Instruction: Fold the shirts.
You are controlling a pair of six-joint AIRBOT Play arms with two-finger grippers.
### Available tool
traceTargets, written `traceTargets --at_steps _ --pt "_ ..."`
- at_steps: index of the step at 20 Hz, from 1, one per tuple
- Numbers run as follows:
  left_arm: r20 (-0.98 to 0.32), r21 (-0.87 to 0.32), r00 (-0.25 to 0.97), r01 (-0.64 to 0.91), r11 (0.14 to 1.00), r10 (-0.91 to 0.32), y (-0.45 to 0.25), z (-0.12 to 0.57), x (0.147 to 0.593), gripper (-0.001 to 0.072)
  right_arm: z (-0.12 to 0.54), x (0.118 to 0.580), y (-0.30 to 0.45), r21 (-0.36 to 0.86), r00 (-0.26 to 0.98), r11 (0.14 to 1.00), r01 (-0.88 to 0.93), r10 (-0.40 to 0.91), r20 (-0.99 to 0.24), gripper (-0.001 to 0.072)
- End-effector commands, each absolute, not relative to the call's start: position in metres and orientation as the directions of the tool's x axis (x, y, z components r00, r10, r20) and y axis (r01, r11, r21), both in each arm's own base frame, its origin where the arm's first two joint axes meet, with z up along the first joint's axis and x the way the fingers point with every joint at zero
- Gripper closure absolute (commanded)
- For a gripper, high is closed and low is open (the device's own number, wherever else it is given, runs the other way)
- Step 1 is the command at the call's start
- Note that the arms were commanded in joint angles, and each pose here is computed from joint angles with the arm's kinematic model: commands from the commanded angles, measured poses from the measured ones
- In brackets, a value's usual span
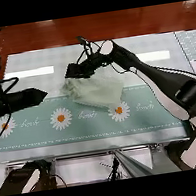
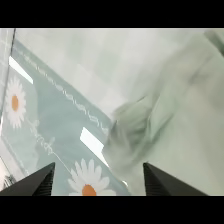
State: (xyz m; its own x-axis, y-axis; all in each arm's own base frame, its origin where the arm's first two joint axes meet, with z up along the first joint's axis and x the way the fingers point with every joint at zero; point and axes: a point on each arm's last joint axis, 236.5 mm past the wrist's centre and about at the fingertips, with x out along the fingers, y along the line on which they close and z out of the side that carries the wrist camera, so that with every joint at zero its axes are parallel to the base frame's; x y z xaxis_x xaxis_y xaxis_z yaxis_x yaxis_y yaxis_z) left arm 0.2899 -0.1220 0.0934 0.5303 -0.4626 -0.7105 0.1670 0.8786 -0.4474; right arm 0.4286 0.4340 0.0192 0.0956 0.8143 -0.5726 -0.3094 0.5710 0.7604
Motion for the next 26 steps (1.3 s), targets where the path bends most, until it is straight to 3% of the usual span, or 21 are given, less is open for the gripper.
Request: traceTargets --at_steps 1,3,5,6,8,10,11,12,14,16,17,20,22,26 --pt "-0.716 -0.473 0.524 0.122 0.873 -0.461 -0.124 0.073 0.293 0.0683 0.050 0.460 0.408 0.818 0.159 0.524 -0.238 0.851 -0.500 0.0080" --pt "-0.717 -0.473 0.521 0.123 0.873 -0.462 -0.124 0.073 0.292 0.0683 0.094 0.470 0.348 0.824 0.171 0.512 -0.243 0.859 -0.483 0.0082" --pt "-0.718 -0.473 0.521 0.122 0.873 -0.462 -0.124 0.073 0.292 0.0683 0.127 0.451 0.271 0.764 0.135 0.573 -0.297 0.817 -0.560 0.0084" --pt "-0.717 -0.473 0.522 0.122 0.873 -0.462 -0.124 0.073 0.292 0.0683 0.130 0.436 0.226 0.677 0.133 0.666 -0.314 0.737 -0.663 0.0084" --pt "-0.717 -0.472 0.523 0.123 0.873 -0.461 -0.124 0.073 0.293 0.0683 0.120 0.409 0.117 0.374 0.234 0.902 -0.216 0.419 -0.877 0.0084" --pt "-0.718 -0.471 0.521 0.125 0.873 -0.462 -0.124 0.072 0.292 0.0683 0.105 0.375 0.032 0.153 0.348 0.988 0.034 0.131 -0.928 0.0084" --pt "-0.718 -0.471 0.521 0.125 0.873 -0.462 -0.124 0.072 0.292 0.0683 0.090 0.356 0.014 0.131 0.389 0.983 0.131 0.071 -0.918 0.0084" --pt "-0.718 -0.471 0.521 0.125 0.873 -0.462 -0.124 0.072 0.292 0.0683 0.068 0.336 0.013 0.175 0.426 0.964 0.202 0.074 -0.902 0.0085" --pt "-0.718 -0.471 0.521 0.124 0.873 -0.462 -0.124 0.072 0.292 0.0683 0.020 0.311 0.048 0.383 0.481 0.878 0.287 0.214 -0.850 0.0085" --pt "-0.718 -0.471 0.521 0.124 0.873 -0.462 -0.124 0.072 0.292 0.0683 -0.022 0.296 0.092 0.606 0.484 0.684 0.406 0.401 -0.777 0.0085" --pt "-0.718 -0.471 0.521 0.124 0.873 -0.461 -0.124 0.072 0.293 0.0683 -0.034 0.294 0.106 0.660 0.484 0.621 0.423 0.461 -0.744 0.0085" --pt "-0.723 -0.472 0.515 0.118 0.874 -0.460 -0.124 0.069 0.294 0.0683 -0.048 0.298 0.145 0.745 0.408 0.537 0.396 0.624 -0.667 0.0085" --pt "-0.729 -0.472 0.507 0.114 0.874 -0.460 -0.124 0.066 0.295 0.0683 -0.058 0.298 0.171 0.767 0.320 0.526 0.368 0.703 -0.635 0.0085" --pt "-0.741 -0.473 0.491 0.103 0.875 -0.458 -0.124 0.059 0.296 0.0683 -0.087 0.314 0.214 0.743 0.180 0.597 0.303 0.730 -0.660 0.0085"
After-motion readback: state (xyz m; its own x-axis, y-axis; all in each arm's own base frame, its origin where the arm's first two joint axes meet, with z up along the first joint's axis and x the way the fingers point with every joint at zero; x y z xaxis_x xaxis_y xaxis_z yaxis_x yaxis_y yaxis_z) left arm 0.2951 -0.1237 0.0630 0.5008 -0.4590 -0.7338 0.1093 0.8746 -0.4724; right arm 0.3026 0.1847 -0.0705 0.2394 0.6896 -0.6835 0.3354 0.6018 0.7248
